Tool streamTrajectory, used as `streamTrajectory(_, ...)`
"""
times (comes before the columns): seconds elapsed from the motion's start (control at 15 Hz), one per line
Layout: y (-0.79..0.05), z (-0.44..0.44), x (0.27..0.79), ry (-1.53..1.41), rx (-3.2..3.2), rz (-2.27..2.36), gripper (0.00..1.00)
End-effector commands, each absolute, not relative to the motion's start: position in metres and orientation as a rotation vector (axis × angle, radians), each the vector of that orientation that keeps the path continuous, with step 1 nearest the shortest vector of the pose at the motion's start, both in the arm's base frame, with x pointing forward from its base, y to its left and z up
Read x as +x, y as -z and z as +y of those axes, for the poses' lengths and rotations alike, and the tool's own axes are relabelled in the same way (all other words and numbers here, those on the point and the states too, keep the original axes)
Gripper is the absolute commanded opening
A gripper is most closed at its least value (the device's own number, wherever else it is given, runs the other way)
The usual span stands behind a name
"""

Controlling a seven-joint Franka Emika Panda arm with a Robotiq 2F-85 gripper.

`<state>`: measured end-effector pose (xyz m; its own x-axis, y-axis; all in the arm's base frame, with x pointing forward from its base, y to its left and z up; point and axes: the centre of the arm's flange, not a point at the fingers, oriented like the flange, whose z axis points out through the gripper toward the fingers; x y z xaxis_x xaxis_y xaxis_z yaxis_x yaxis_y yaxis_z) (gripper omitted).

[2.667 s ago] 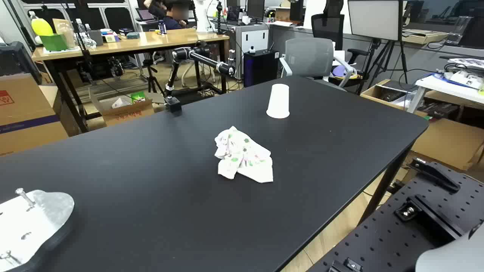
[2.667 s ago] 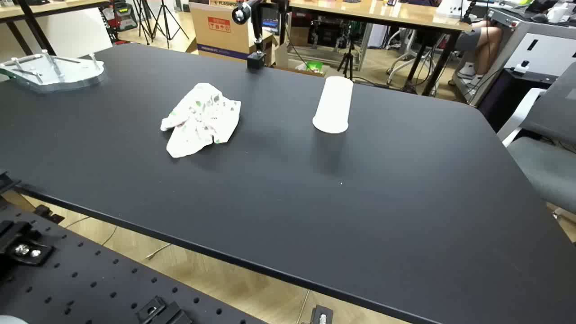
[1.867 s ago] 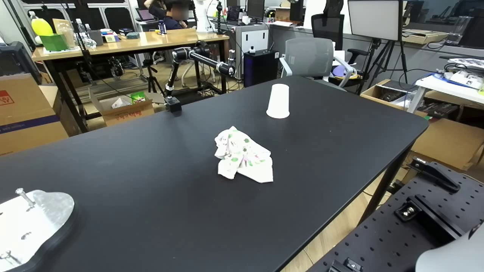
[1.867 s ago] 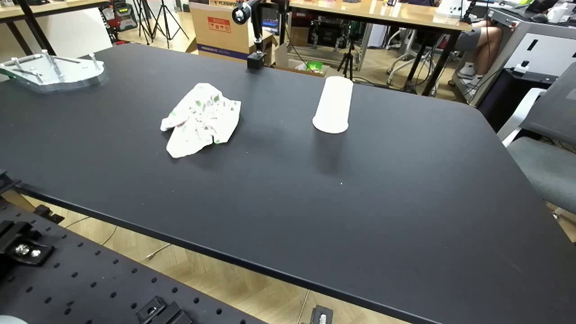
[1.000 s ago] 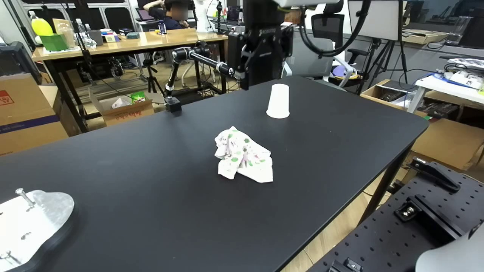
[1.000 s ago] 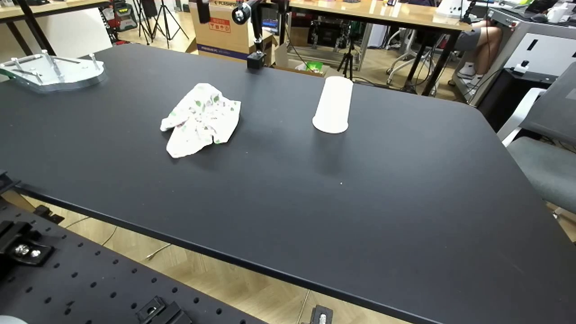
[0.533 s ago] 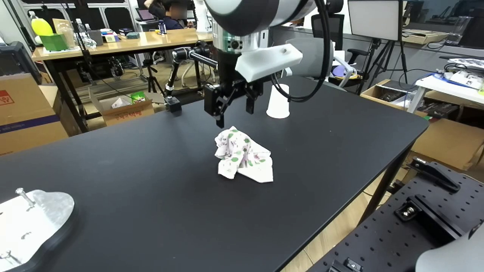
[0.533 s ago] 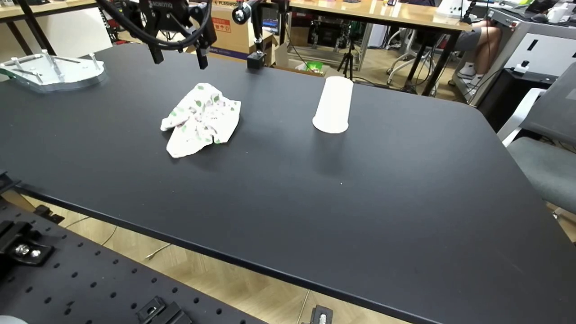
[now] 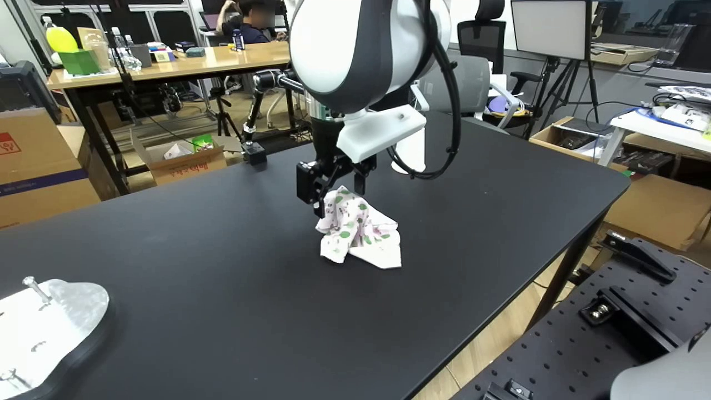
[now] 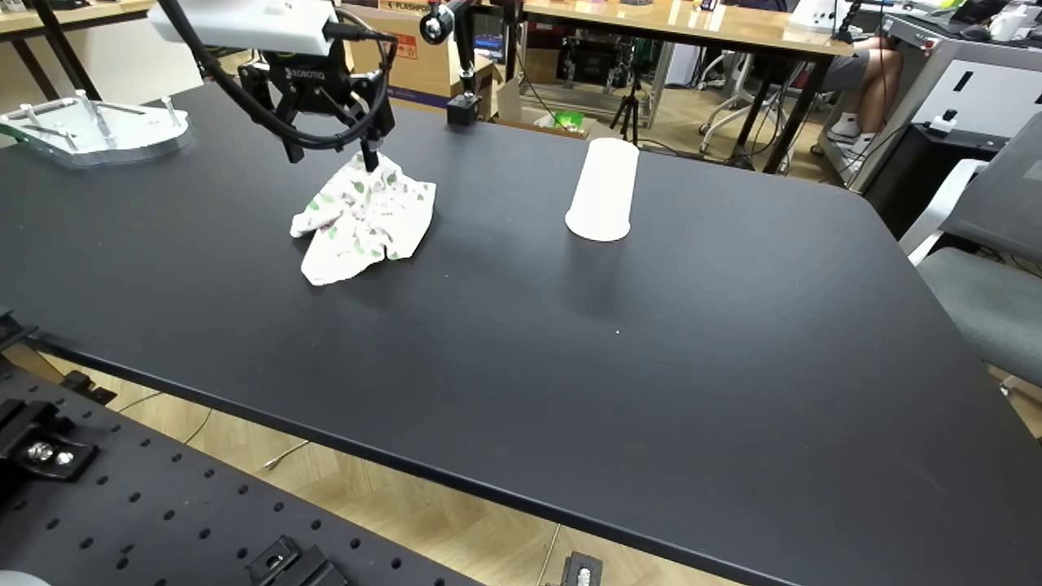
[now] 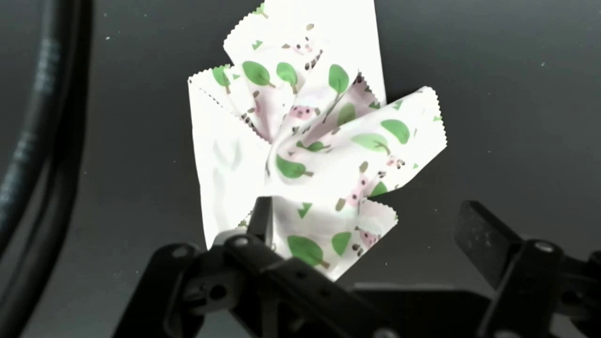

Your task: Hang the cloth on the rack.

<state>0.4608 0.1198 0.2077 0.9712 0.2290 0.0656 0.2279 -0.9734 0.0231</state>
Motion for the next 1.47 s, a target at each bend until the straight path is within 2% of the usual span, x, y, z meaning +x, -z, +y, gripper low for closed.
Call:
streamTrajectory(0.0,-0.196,0.125,0.473,-0.087,3.101,0.332,0.74)
streamTrajectory(0.67,-0.217,0.119,0.476,-0.129,3.119,0.272,0.04)
streamTrajectory(0.8,-0.228,0.115,0.478,-0.146,3.117,0.259,0.0)
streamTrajectory(1.4,-0.33,0.112,0.49,0.033,3.205,0.267,0.01)
